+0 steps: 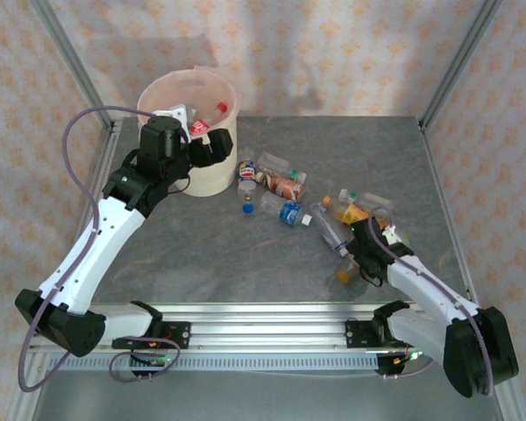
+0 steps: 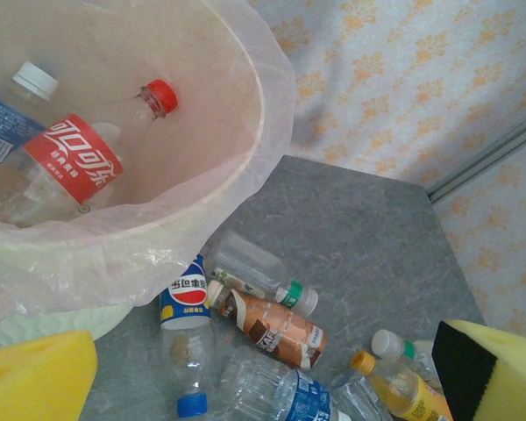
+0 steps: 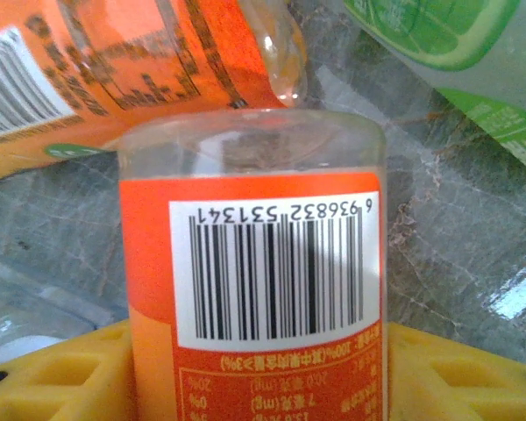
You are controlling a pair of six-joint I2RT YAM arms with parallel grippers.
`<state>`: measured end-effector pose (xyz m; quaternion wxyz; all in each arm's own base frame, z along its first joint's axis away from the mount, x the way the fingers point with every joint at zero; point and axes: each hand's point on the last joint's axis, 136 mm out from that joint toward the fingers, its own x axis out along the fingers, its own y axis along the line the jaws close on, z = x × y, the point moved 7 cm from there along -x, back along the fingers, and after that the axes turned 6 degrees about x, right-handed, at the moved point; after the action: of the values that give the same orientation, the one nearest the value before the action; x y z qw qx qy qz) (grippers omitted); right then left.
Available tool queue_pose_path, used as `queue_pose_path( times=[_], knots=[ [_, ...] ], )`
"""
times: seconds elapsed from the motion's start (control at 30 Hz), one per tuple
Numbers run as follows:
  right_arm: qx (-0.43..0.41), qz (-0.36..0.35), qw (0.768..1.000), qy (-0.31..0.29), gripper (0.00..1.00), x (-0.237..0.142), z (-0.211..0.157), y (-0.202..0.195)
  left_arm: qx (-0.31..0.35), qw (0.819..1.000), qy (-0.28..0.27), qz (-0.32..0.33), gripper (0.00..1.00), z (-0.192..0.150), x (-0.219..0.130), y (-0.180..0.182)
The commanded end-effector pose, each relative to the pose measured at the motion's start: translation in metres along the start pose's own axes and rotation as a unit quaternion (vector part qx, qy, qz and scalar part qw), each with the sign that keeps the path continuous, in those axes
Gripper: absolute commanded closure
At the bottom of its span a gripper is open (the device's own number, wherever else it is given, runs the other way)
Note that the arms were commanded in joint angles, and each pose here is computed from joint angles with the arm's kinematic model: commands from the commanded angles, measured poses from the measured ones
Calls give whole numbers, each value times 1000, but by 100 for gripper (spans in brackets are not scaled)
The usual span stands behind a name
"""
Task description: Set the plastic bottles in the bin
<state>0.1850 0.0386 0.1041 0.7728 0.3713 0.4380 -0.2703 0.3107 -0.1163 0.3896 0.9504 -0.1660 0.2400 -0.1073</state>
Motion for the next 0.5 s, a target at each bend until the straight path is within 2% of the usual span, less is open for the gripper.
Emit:
queue_pose_path(
  times=[0.0,0.17,0.33,0.47],
  knots=[
    [2,3,1000,-14,41,-13,5,-4,-2,1000,-17,-20,0,10,-9,-10],
    [-2,56,998,-21,47,-41,13,5,4,999,-15,-35,0,10,-12,-15],
    [-22,160,987,-12,52,-75,20,32,28,997,-9,-66,0,7,-16,-25],
    [-41,229,973,-17,52,-101,29,56,49,993,5,-111,0,-1,-20,-37]
  ],
)
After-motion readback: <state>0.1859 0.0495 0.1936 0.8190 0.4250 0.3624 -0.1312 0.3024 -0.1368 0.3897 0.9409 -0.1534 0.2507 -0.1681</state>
